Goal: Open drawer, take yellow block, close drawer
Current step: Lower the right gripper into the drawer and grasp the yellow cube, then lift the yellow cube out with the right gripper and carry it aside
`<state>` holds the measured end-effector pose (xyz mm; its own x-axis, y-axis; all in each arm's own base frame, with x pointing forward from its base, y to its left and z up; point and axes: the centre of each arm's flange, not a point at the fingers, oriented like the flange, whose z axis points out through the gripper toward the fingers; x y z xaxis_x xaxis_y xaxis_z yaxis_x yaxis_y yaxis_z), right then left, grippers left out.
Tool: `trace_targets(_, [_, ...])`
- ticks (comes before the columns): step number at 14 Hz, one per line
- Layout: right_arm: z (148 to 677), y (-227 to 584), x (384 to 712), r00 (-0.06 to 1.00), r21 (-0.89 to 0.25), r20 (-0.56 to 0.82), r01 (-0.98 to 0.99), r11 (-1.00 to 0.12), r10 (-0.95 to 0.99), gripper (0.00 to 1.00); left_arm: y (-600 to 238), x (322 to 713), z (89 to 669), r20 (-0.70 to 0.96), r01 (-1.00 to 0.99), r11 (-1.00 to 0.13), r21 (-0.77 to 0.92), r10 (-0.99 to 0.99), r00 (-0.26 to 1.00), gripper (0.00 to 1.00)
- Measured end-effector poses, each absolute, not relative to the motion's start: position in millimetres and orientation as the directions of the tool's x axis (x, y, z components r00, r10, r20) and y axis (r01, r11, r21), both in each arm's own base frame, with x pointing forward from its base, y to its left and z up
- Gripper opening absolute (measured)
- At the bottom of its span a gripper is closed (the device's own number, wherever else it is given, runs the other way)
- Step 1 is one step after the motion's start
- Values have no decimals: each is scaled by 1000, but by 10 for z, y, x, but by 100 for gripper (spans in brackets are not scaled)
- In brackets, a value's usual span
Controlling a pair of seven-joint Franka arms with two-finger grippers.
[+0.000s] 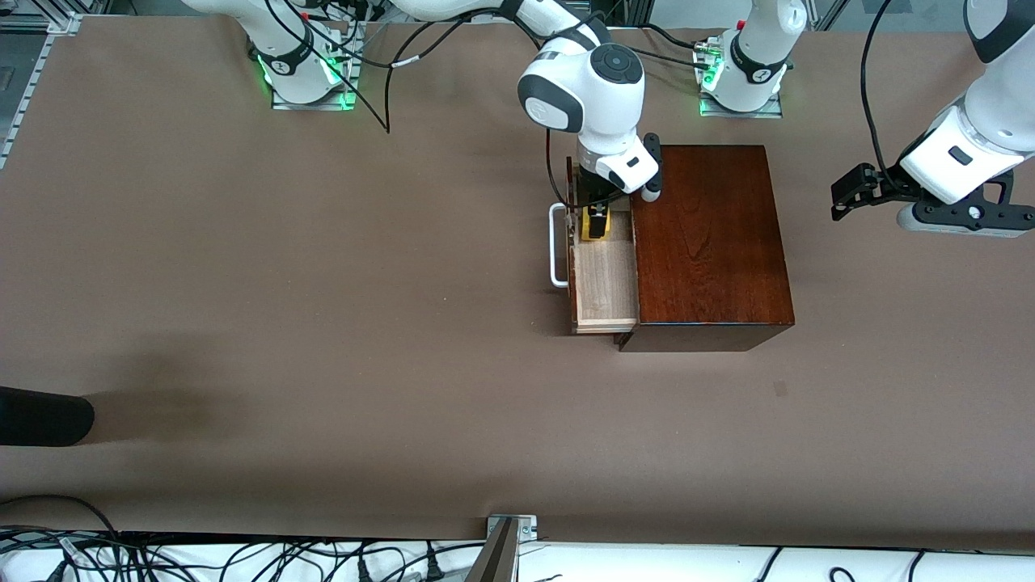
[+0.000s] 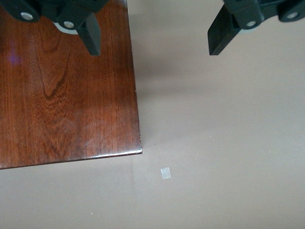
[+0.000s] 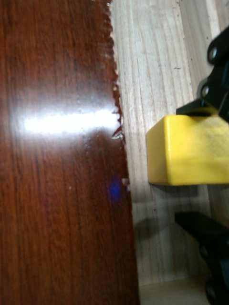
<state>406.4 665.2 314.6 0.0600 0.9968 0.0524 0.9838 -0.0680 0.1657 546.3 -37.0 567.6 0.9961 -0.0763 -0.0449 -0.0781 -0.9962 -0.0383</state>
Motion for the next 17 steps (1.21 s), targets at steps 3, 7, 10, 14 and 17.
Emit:
trace_targets(3, [3179,6631,4118,66,176,54,982,-74,996,56,-372,5463,5676,-45,-78,-996,-36,-76,996,100])
trace_targets(7, [3501,6619,4167,77,182,48,980,-84,996,56,-374,5463,5675,-45,-77,-997,-32,-75,996,100])
trace_targets(10, [4362,6512,4153,122,189,79,973,-135,989,56,-372,5462,5671,-48,-76,-997,-32,-75,996,100])
trace_targets(14, [5552,5566,4668,430,167,112,881,-443,896,56,-376,5459,5670,-50,-77,-997,-31,-76,996,100])
trace_targets(17, [5980,4255,5556,635,125,123,752,-647,763,56,-446,5445,5674,-58,-97,-995,-31,-95,994,100])
